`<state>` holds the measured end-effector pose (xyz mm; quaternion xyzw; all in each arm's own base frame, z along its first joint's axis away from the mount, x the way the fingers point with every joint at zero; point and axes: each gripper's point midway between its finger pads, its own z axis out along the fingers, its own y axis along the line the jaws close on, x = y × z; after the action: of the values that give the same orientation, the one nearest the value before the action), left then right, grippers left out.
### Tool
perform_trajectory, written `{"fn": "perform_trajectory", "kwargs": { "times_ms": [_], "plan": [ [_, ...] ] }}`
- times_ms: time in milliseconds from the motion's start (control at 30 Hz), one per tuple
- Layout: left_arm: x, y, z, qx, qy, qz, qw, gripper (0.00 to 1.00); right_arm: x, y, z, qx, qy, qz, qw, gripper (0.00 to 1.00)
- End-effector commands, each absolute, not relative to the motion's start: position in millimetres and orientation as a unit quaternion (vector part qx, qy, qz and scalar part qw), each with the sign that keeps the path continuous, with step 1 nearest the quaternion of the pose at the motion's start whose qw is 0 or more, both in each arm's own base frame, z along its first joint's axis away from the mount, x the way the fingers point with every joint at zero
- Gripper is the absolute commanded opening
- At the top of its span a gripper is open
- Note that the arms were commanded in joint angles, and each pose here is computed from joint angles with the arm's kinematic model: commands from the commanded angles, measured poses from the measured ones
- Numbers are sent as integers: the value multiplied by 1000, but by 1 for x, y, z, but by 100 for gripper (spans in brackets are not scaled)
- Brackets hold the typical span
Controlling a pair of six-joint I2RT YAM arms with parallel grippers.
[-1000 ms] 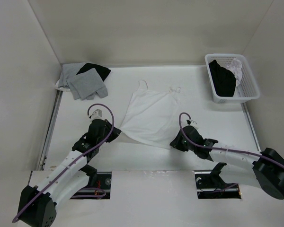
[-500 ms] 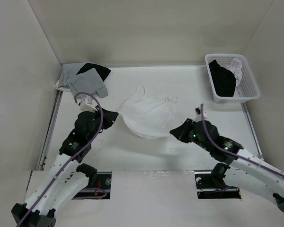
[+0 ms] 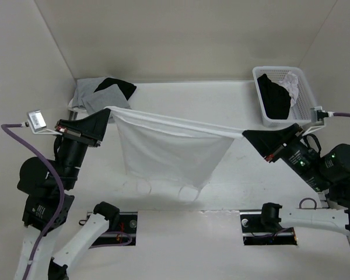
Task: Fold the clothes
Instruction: Flatten the tank top out
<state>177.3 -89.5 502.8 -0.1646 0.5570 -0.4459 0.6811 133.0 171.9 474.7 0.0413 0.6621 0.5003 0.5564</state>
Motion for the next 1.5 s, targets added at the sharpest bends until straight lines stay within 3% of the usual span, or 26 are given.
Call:
{"fn": "perform_trajectory", "kwargs": {
  "times_ms": [0, 200, 367, 567, 700, 833, 967, 1167, 1333, 1467],
  "plan": [
    [201, -94, 467, -175, 597, -412, 666, 3, 153, 174, 450, 30, 696, 417, 584, 0],
    [250, -109, 402, -195, 652, -375, 629, 4, 201, 195, 421, 32, 713, 388, 583, 1],
    [312, -110, 384, -231, 659, -365, 616, 4, 292, 207, 397, 52, 731, 397, 553, 0],
    [386, -98, 433, -255, 625, -401, 619, 4, 368, 209, 443, 59, 714, 410, 565, 0],
    [394, -99, 483, -237, 598, -427, 635, 4, 372, 201, 498, 52, 687, 417, 593, 0],
    [383, -95, 490, -231, 588, -427, 647, 4, 360, 197, 502, 49, 682, 417, 599, 1],
    [377, -98, 425, -251, 615, -420, 618, 4, 359, 199, 435, 64, 713, 409, 566, 1],
    [354, -96, 269, -294, 686, -385, 543, 5, 338, 207, 271, 105, 779, 398, 473, 1],
    [316, -89, 151, -313, 750, -341, 473, 6, 295, 212, 139, 128, 834, 373, 386, 1],
    [276, -88, 92, -314, 784, -329, 423, 6, 251, 214, 79, 130, 862, 357, 335, 0]
  ]
}}
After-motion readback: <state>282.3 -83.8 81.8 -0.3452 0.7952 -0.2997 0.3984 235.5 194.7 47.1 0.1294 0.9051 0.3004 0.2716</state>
